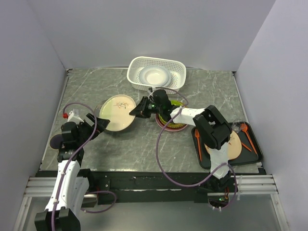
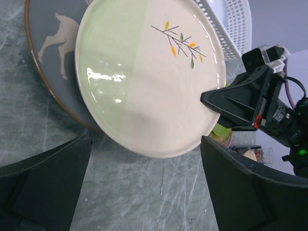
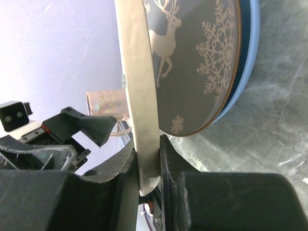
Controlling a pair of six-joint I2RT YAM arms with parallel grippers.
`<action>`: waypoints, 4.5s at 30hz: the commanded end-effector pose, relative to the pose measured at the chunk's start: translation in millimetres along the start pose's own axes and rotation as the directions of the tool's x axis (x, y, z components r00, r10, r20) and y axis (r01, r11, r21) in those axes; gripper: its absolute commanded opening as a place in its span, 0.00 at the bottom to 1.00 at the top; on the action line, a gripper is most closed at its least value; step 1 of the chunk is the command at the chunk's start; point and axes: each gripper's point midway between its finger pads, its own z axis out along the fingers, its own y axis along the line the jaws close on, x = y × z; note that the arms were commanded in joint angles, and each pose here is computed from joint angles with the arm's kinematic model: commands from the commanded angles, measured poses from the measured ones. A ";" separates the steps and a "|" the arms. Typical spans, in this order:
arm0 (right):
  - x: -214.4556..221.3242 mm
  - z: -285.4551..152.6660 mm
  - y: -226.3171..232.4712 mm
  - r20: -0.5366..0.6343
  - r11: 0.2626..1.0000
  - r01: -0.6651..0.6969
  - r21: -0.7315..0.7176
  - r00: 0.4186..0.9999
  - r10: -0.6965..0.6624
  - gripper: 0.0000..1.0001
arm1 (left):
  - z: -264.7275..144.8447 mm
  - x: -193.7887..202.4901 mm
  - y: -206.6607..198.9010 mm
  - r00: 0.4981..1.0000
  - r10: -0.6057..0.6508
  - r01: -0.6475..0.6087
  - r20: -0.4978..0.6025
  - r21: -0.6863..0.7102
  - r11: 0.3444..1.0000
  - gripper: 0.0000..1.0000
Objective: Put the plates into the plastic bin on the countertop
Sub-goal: Pick up the plate at the center of the board, then place the plate in the plastic bin.
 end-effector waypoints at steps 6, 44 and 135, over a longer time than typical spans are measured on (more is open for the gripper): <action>-64.9 -51.6 97.1 0.166 0.960 0.161 -0.228 0.978 -0.124 0.00 | -6.9 -16.4 -26.5 0.999 0.033 -0.035 0.035 0.065 0.997 0.99; -219.2 -124.8 82.9 0.371 0.972 0.156 -0.174 0.925 -0.082 0.00 | 15.6 -1.4 -23.7 0.996 0.058 -0.054 -0.061 0.071 0.996 0.99; -314.6 -78.2 -71.6 0.406 0.997 -0.034 0.072 0.914 0.002 0.00 | 32.5 31.0 -32.0 0.981 0.130 -0.120 -0.143 0.080 0.990 0.99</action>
